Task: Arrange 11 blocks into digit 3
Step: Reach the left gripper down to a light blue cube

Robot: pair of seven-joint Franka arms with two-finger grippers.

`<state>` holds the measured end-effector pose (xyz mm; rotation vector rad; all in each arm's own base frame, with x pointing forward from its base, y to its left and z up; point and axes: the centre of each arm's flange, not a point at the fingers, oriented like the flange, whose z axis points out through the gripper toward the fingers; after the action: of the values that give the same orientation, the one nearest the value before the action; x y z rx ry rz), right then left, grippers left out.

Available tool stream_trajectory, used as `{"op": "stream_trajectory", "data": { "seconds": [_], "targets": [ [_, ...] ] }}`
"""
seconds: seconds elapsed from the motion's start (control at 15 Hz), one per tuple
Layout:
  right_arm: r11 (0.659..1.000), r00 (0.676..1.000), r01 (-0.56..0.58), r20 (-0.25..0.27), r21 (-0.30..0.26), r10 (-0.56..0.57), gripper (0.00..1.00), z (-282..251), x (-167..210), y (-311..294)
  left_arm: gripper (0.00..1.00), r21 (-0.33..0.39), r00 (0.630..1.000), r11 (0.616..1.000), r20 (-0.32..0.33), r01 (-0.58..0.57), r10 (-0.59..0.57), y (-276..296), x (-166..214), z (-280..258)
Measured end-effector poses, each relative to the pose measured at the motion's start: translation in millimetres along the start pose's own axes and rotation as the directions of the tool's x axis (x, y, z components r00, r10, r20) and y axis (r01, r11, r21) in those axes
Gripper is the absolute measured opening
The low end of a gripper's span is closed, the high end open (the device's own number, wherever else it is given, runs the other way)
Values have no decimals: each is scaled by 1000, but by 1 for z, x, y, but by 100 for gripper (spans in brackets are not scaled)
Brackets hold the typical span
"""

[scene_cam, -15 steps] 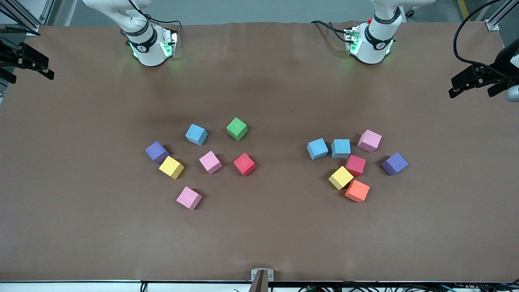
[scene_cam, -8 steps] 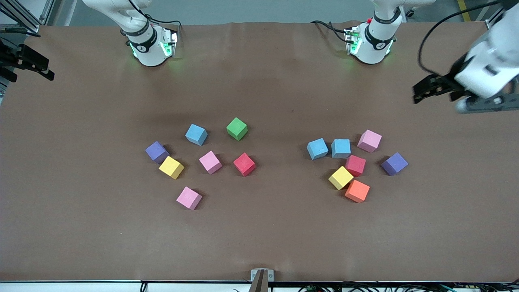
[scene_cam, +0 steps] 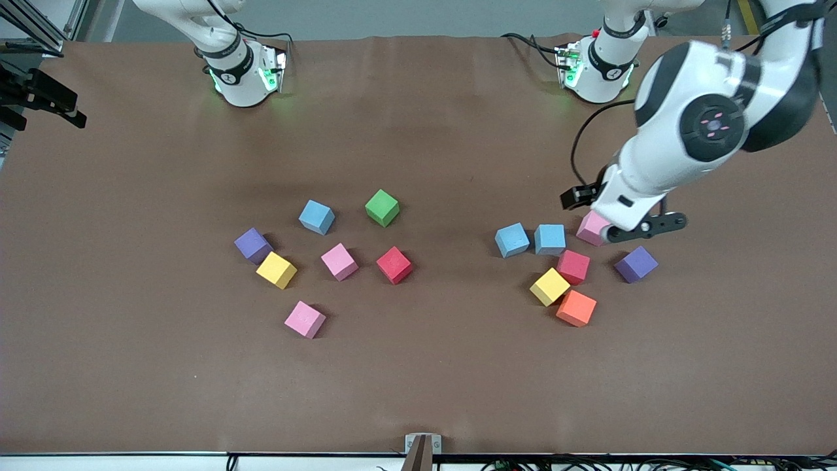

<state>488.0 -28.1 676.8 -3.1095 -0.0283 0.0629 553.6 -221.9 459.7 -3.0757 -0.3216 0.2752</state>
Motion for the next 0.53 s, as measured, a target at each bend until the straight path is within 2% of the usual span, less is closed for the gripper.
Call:
{"op": "stream_trajectory", "data": {
  "seconds": [0.2, 0.53],
  "targets": [
    [1000, 1000, 1, -1, 0, -1, 100, -1, -1, -1, 100, -21, 999, 999, -35, 40, -41, 20, -11, 46],
    [1000, 1000, 3, 6, 3, -3, 100, 3, 0, -2, 100, -99, 989, 990, -105, 98, -108, 42, -31, 111]
  ]
}}
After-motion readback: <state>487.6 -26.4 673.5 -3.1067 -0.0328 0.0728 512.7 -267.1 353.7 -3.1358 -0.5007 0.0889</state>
